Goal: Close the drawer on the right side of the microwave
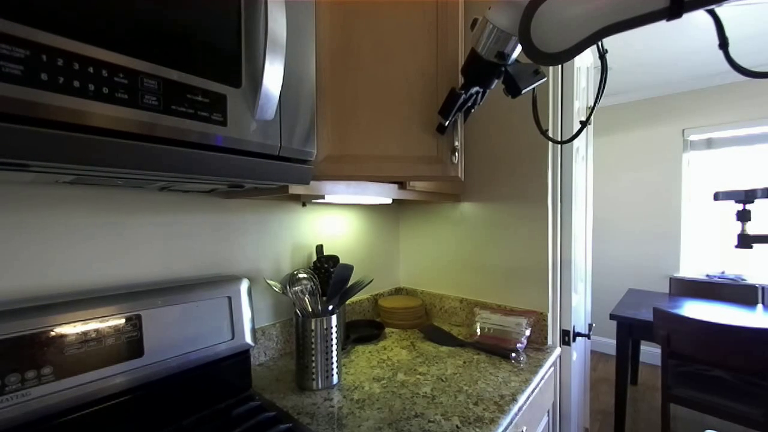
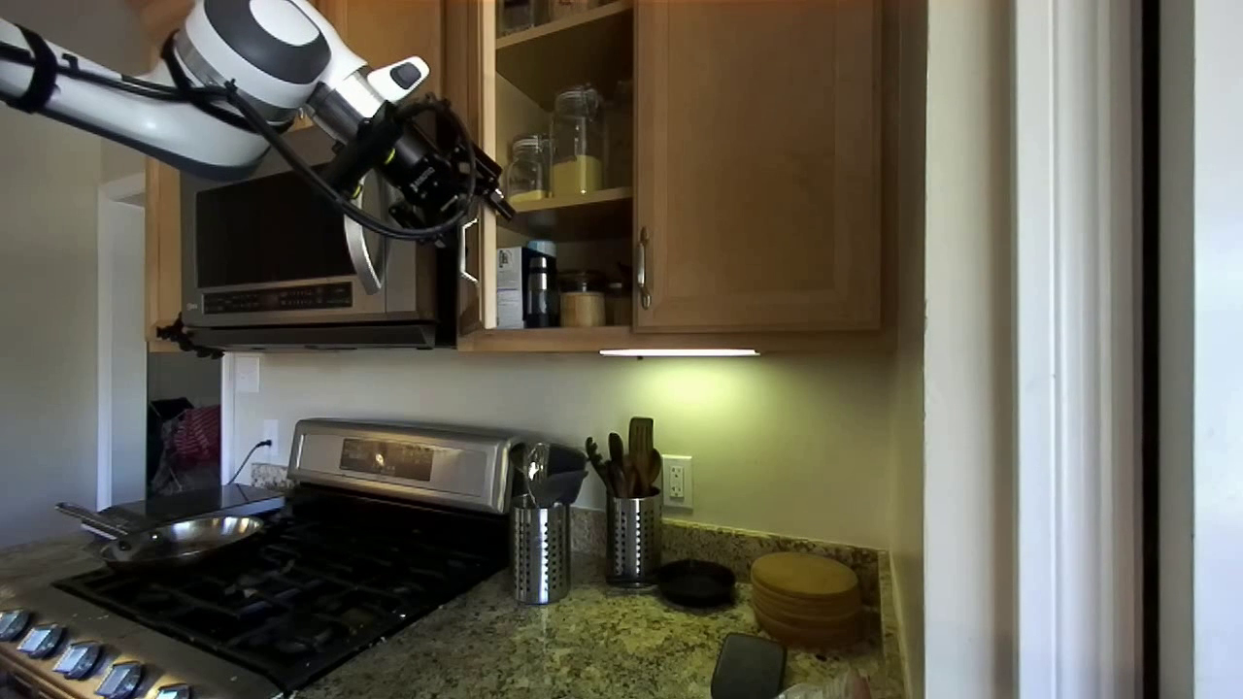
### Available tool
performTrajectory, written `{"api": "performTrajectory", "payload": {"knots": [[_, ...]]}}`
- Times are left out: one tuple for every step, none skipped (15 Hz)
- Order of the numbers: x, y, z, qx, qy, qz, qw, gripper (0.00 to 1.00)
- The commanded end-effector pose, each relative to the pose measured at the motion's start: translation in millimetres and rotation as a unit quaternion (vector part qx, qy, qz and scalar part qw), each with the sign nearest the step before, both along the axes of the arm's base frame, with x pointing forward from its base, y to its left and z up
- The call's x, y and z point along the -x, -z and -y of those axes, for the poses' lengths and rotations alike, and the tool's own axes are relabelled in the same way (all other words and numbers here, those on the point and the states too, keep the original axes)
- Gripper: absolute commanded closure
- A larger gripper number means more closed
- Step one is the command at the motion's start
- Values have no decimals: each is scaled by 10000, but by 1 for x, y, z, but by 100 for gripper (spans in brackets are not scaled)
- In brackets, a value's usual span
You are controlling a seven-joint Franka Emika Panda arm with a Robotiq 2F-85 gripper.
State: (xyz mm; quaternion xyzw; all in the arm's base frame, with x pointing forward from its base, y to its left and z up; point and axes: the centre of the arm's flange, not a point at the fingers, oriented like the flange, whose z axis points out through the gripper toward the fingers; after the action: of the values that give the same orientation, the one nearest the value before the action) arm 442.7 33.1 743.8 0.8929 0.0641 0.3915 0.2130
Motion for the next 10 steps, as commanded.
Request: {"api": "performTrajectory", "payload": {"knots": [[22,-21,-6,-152,-467,-458,9977,0],[29,-23,-8,-186,-602,-678,9957,0],[36,-26,-9,-297,-782,-878,9926,0],[44,-28,-11,-408,-951,-1069,9889,0],[51,-29,-13,-547,-1125,-1288,9838,0],[57,-28,-17,-629,-1246,-1484,9790,0],[62,-29,-19,-693,-1335,-1634,9750,0],[63,-26,-21,-677,-1352,-1714,9735,0],[64,-26,-22,-630,-1333,-1744,9736,0],[63,-25,-23,-570,-1280,-1749,9746,0]]}}
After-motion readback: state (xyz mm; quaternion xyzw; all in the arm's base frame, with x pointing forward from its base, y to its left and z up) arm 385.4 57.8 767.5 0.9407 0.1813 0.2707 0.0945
